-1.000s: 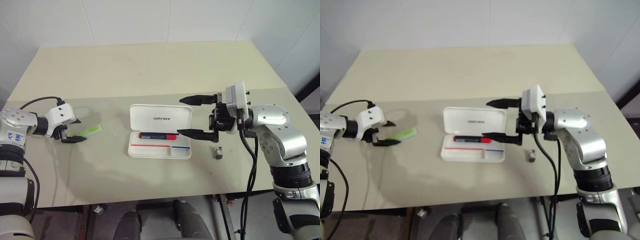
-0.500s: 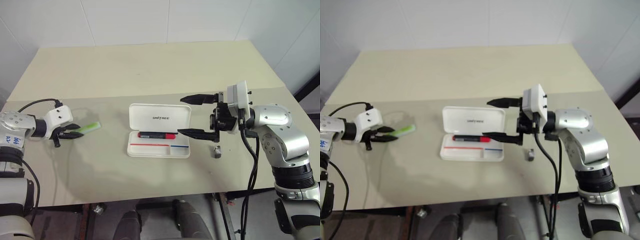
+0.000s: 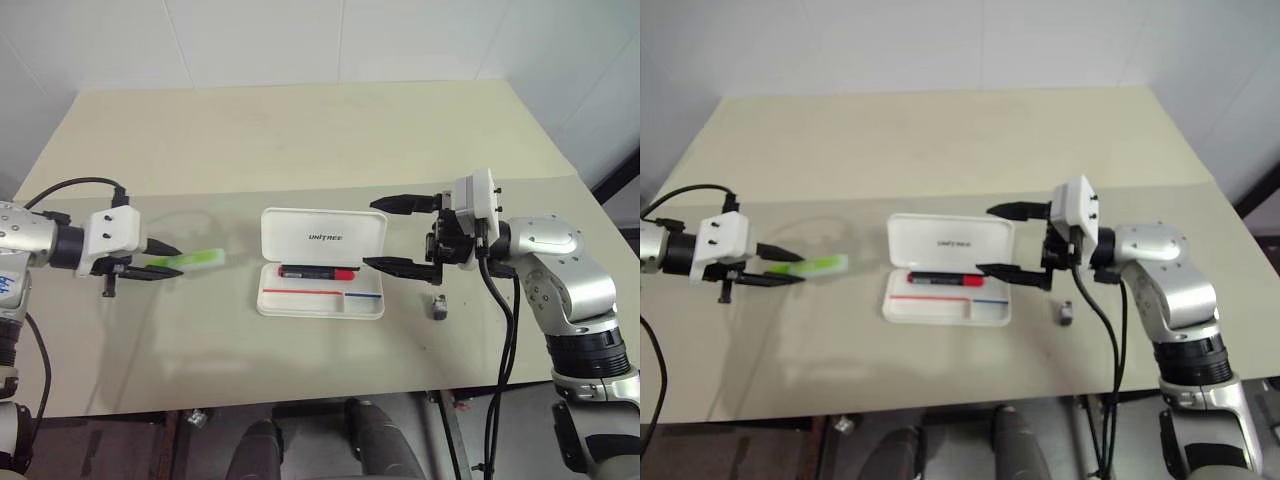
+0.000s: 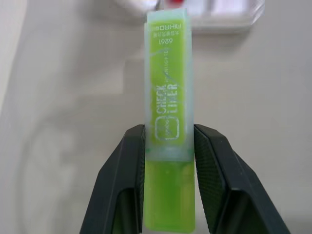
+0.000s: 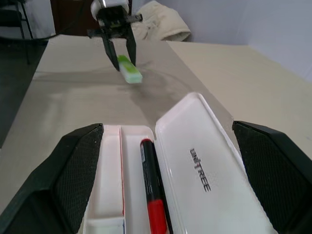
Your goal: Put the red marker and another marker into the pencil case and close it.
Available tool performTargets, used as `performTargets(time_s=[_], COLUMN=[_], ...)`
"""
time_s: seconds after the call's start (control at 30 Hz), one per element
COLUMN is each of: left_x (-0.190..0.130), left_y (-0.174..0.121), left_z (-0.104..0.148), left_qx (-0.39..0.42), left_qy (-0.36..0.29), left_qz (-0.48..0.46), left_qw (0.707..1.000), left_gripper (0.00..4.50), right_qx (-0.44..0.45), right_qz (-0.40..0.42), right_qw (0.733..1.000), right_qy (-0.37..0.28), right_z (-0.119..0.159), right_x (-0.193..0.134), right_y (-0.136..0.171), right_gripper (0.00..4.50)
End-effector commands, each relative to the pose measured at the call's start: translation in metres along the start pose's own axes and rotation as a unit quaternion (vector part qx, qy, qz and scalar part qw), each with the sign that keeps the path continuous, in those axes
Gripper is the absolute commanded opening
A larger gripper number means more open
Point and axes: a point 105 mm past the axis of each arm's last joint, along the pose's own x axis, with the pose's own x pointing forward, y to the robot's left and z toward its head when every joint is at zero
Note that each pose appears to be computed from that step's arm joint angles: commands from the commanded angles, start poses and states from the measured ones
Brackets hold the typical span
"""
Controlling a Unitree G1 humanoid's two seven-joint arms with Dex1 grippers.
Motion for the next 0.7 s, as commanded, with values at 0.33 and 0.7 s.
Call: performTargets(time_s=[0.33, 0.7], left_x=[0.063, 0.096], left_y=[-0.012, -0.016], left_z=[0.049, 0.078], left_qx=[-0.009, -0.004], left_qy=[-0.056, -0.076], left_qz=[-0.061, -0.097], left_qw=[0.997, 0.992], left_gripper=[1.10, 1.10], right_qx=[-0.007, 0.014], right_qz=[-0.042, -0.071], right_qw=[0.999, 0.997], right_qy=[0.020, 0.013], right_z=[-0.004, -0.010], right_x=[-0.027, -0.027], right_y=[0.009, 0.022], right_gripper=[4.50, 4.50])
